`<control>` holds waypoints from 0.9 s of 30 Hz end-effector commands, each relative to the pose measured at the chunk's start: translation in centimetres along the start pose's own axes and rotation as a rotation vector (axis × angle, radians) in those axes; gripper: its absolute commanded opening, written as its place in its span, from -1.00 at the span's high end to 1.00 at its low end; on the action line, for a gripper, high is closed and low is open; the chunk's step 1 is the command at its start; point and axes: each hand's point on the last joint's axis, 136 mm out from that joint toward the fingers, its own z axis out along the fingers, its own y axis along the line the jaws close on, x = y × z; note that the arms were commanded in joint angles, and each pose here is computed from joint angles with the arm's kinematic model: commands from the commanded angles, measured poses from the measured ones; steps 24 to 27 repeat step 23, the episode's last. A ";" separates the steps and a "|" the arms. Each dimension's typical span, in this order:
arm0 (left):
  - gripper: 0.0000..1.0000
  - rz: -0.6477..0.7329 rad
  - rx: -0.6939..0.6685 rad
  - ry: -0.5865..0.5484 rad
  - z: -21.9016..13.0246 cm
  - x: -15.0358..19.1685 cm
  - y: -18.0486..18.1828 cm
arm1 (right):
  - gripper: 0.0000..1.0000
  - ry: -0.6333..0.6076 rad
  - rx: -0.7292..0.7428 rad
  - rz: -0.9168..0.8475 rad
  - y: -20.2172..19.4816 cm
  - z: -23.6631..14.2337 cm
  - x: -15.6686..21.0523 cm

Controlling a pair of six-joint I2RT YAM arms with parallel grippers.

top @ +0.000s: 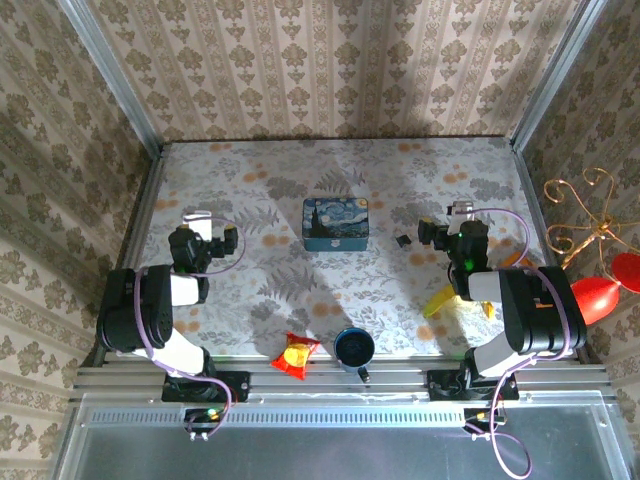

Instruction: Unlock the padlock with the key

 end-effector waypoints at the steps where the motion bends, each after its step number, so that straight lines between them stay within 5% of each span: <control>1: -1.00 0.022 0.004 -0.021 0.0 -0.8 -0.3 | -1.00 0.005 0.023 -0.002 -0.2 0.0 0.1; 27: -1.00 0.027 -0.004 -0.016 0.1 -0.7 -0.3 | -1.00 0.005 0.024 -0.002 -0.3 0.0 0.1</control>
